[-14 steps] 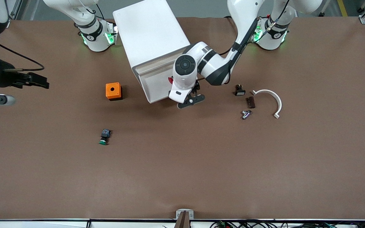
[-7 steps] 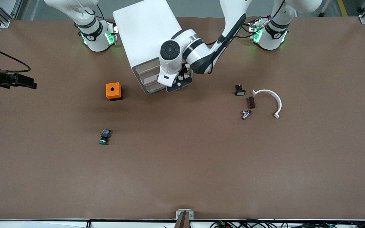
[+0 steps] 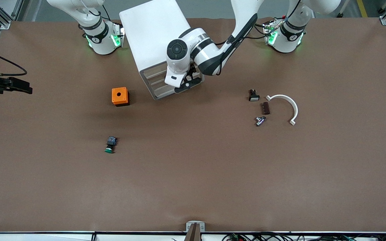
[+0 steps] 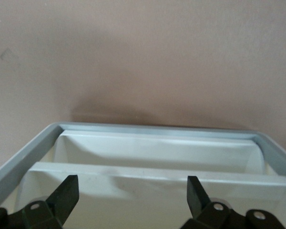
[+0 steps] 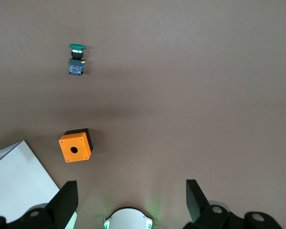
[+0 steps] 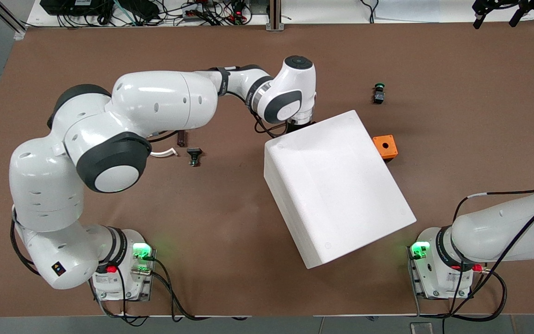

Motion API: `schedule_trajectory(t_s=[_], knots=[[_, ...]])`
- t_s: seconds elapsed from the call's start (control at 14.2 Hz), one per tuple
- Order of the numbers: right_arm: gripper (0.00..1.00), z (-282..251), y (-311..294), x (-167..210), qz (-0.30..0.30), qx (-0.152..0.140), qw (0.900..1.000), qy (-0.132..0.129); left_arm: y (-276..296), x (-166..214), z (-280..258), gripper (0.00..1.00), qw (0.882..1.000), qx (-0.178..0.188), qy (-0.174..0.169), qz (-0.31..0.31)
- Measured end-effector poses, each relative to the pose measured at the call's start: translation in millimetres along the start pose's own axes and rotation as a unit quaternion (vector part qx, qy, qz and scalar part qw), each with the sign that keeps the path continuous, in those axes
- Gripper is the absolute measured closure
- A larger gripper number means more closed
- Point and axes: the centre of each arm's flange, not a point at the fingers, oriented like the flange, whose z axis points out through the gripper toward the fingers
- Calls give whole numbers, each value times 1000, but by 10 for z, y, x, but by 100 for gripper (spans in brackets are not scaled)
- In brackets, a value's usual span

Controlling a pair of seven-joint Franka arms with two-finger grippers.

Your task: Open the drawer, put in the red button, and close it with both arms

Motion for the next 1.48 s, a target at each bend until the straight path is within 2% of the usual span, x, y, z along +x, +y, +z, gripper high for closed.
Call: schedule_trajectory(t_s=[0.21, 0.49, 0.63, 0.92, 1.13, 1.48], knots=[[0, -184, 77, -39, 7, -1, 1000, 19, -125, 697, -322, 0, 999, -14, 11, -40], [0, -361, 129, -128, 12, -1, 1000, 27, -621, 1883, -1025, 0, 995, -8, 64, -81], [0, -385, 113, -144, 11, -1, 1000, 27, -892, 2332, -1365, 0, 994, -4, 77, -83], [0, -527, 55, -283, 5, 1, 999, 36, -1497, 3122, -1991, 0, 994, -13, 81, -71], [0, -630, 33, -400, 3, 3, 999, 45, -2036, 3507, -2524, 0, 993, -29, 94, -58], [0, -674, 26, -483, 2, 3, 999, 50, -2948, 3691, -3313, 0, 993, -29, 111, -1]])
